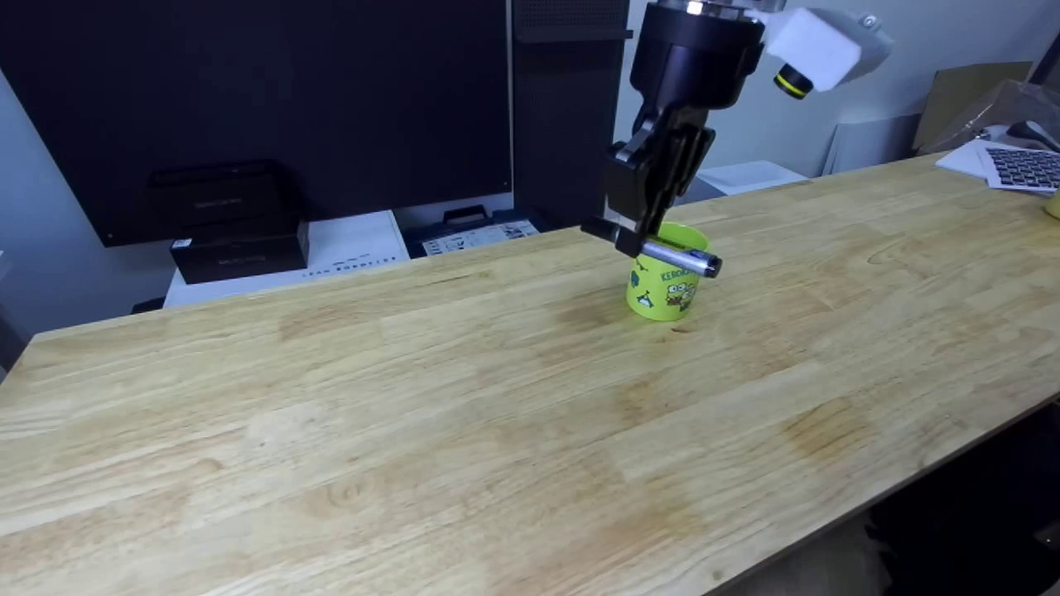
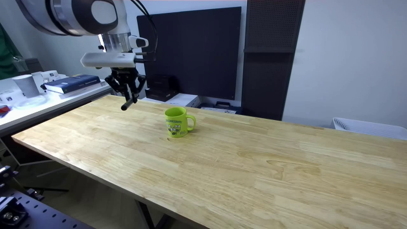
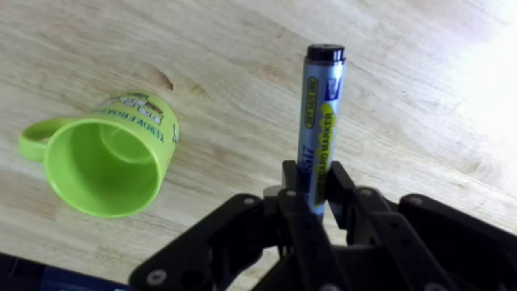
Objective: Pick up the black marker and put it inside the yellow mug
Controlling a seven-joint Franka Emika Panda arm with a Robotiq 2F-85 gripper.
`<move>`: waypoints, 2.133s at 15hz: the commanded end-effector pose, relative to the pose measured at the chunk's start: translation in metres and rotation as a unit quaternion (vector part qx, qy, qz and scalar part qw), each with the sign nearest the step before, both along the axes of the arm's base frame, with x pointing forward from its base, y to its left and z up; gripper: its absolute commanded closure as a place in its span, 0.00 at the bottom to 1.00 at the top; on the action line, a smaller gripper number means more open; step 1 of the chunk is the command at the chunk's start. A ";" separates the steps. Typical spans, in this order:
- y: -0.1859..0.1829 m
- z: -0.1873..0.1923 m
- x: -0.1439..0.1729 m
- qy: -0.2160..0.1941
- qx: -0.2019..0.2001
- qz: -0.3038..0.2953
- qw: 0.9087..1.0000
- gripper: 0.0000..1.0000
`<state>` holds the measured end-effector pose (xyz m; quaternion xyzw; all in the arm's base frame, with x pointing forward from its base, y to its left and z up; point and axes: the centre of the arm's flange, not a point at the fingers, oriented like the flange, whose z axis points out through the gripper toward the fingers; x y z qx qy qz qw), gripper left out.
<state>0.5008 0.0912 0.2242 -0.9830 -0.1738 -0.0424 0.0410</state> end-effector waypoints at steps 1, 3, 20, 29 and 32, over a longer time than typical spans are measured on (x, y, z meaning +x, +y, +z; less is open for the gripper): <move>-0.031 0.010 0.023 0.077 0.026 -0.067 0.994 0.95; -0.057 0.019 0.029 0.101 0.023 -0.115 0.988 0.95; -0.114 0.027 0.052 0.165 0.066 -0.251 0.952 0.78; -0.139 0.022 0.056 0.236 0.118 -0.306 0.915 0.95; -0.154 0.017 0.059 0.253 0.138 -0.342 0.894 0.95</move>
